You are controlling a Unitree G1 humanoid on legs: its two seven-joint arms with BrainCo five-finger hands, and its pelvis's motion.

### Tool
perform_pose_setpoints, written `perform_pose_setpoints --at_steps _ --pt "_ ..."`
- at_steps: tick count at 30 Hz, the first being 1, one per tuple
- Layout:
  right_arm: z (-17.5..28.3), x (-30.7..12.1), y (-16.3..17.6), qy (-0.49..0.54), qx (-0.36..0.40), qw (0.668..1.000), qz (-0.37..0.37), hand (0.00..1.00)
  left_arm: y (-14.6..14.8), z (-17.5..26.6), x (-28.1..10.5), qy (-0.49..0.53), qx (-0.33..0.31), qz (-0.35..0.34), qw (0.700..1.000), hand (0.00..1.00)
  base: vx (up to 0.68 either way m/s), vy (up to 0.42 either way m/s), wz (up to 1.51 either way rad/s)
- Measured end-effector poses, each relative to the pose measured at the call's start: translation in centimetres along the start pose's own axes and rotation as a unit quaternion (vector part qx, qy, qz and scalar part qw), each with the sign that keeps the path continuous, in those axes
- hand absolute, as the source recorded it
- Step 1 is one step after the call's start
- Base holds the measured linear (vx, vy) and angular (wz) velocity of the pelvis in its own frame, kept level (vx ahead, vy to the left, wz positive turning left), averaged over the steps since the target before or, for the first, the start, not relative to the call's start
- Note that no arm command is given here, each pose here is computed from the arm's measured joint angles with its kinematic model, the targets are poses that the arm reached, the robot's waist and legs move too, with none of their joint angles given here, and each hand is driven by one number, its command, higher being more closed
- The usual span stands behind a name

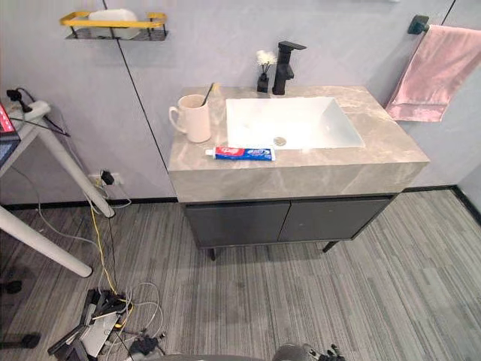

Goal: Organize washtable

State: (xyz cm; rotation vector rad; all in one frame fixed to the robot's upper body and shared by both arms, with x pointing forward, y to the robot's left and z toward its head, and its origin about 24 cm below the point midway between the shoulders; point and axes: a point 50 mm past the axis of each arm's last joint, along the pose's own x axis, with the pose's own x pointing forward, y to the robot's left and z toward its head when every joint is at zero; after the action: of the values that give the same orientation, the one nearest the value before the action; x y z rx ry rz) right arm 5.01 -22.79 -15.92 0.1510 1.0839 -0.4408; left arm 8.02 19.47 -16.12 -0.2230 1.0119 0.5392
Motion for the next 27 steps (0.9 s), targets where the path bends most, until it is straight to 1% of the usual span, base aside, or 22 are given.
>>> perform_pose_setpoints --at_steps 3,6,10,12,14,15,16,17,18,19,21,22,25,27 --pt "-0.5 0.1 0.0 0.015 -0.004 1.0 0.001 0.0 0.5 -0.5 -0.2 0.005 -0.012 0.008 1.0 0.0 0.26 -0.31 0.16" --pt "-1.2 0.0 0.7 0.03 -0.016 0.999 0.012 0.0 0.8 0.9 0.1 -0.024 -0.028 0.013 0.999 0.0 0.24 -0.28 0.46" --pt "-1.6 0.0 0.8 0.041 -0.028 0.999 0.017 0.0 1.0 1.2 0.1 -0.032 -0.036 0.015 0.999 0.0 0.18 -0.014 0.27" --pt "-1.6 0.0 1.4 0.04 -0.025 0.999 0.024 0.0 0.9 1.7 0.2 -0.038 -0.026 0.01 0.999 0.0 0.2 0.113 0.73" --pt "-0.9 0.2 1.5 0.032 -0.027 0.999 0.025 0.0 0.4 2.5 0.4 -0.049 -0.029 0.005 0.998 0.0 0.16 0.121 1.0" --pt "0.1 0.5 1.7 0.017 -0.03 0.999 0.028 0.0 0.6 2.9 0.4 -0.058 -0.045 0.011 0.997 0.0 0.2 0.376 0.86" --pt "1.7 0.8 2.8 -0.01 -0.031 0.999 0.04 0.0 0.9 3.7 0.5 -0.074 -0.051 0.016 0.996 0.0 0.2 0.462 0.76" --pt "2.1 0.9 2.5 -0.017 -0.034 0.999 0.037 0.0 0.7 3.3 0.4 -0.068 -0.052 0.013 0.996 0.0 0.19 0.494 0.4" --pt "3.2 1.1 3.6 -0.03 -0.034 0.998 0.049 0.0 1.0 3.1 0.4 -0.062 -0.057 0.018 0.996 0.0 0.13 0.238 -0.15" --pt "3.9 1.0 5.6 -0.05 -0.037 0.995 0.079 0.0 1.7 3.0 0.4 -0.062 -0.051 0.027 0.996 0.0 0.12 0.196 -0.33" --pt "4.5 0.6 8.3 -0.067 -0.03 0.991 0.111 0.0 2.6 2.3 0.3 -0.05 -0.045 0.037 0.997 0.0 0.14 0.215 -0.42" --pt "4.5 0.6 8.7 -0.067 -0.027 0.991 0.116 0.0 2.7 2.0 0.2 -0.046 -0.044 0.039 0.997 0.0 0.13 0.221 -0.63" --pt "4.0 0.6 7.9 -0.058 -0.03 0.992 0.107 0.0 2.5 1.8 0.3 -0.035 -0.029 0.032 0.998 0.0 0.1 0.25 -0.66" --pt "3.5 0.6 7.1 -0.053 -0.03 0.993 0.098 0.0 2.5 2.0 0.4 -0.036 -0.002 0.024 0.999 0.0 0.07 0.197 -0.31"
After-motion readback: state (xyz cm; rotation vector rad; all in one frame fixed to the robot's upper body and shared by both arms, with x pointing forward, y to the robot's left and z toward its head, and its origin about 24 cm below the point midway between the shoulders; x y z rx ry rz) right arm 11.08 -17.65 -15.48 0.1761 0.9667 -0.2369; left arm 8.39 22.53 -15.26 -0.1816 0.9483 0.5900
